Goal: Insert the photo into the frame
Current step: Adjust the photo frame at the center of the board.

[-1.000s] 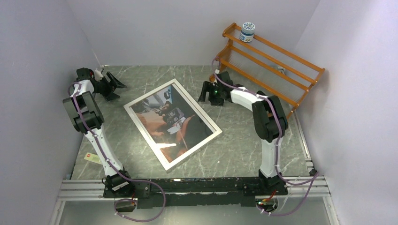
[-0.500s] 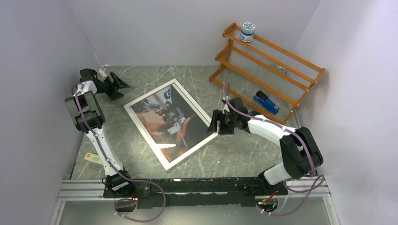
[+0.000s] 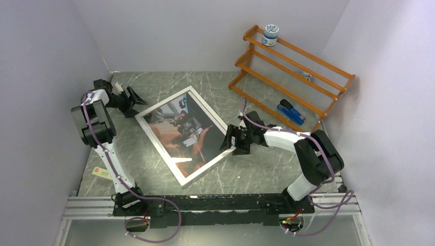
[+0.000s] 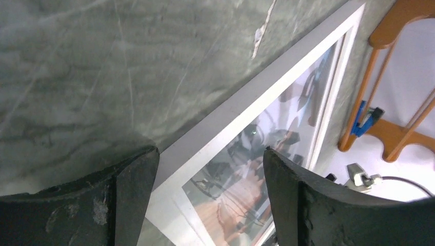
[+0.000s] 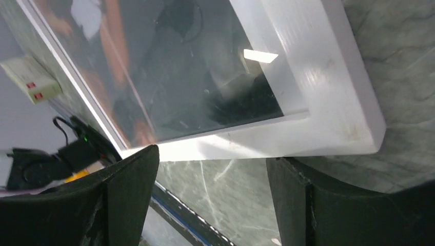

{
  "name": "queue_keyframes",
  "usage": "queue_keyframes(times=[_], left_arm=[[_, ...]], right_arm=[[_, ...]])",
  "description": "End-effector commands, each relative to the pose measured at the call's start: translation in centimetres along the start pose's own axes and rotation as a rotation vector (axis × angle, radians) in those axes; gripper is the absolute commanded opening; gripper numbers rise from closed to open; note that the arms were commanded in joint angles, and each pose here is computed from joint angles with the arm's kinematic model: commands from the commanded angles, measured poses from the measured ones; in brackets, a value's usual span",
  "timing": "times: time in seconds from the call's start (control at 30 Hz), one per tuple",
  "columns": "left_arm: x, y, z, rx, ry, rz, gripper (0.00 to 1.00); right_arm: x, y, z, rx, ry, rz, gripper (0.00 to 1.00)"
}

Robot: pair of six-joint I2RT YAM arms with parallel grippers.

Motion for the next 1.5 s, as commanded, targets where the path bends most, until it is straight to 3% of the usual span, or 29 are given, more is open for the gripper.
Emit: queue_keyframes(times=[0.0, 0.17, 0.5, 0.8, 1.03, 1.13, 1.2, 1.3, 1.47], left_arm=[[4.2, 0.3, 0.8, -0.15, 0.036, 0.115, 0.82], [6.8, 1.2, -0.3, -0.234, 0.007, 0.153, 0.81], [14.4, 3.9, -2.3, -0.504, 0.048, 0.245, 0.81], [19.4, 6.0, -4.3, -0.41, 0.111, 0.252, 0.81], [18.9, 8.7, -7.2, -0.401, 0.059, 0.191, 0.82], [18.6, 9.9, -7.7, -0.462, 0.037, 0.158, 0.83], [18.2, 10.9, -8.0, -0.528, 0.016, 0.105, 0.84], [17.5, 13.5, -9.5, -0.584, -0.046, -0.043, 0.85], [17.4, 18.6, -13.7, -0.542, -0.178, -0.313, 0.87]], right_arm=[[-3.6, -1.3, -0.9, 0.138, -0.066, -0.187, 0.8], [-7.5, -1.2, -0.5, 0.21, -0.069, -0.315, 0.79], [-12.4, -1.3, -0.9, 0.23, -0.034, -0.393, 0.77], [-14.1, -1.2, -1.1, 0.244, -0.008, -0.407, 0.76], [-16.6, -0.6, 0.6, 0.239, 0.021, -0.428, 0.75], [-17.6, 0.5, 1.4, 0.287, 0.015, -0.482, 0.75], [-18.2, 2.3, 1.4, 0.418, -0.057, -0.569, 0.75], [-17.9, 5.8, 2.3, 0.494, -0.084, -0.687, 0.76], [-15.2, 11.8, 4.5, 0.436, -0.053, -0.842, 0.76]])
Point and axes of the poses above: each gripper's point midway between its finger pads, its own y axis back along the fingers, its own z axis along the line the jaws close on, x = y × z, the point moved 9 cm from there along y, back along the fingers, and after that the axes turned 5 degrees about -y, right-handed, at the moved point
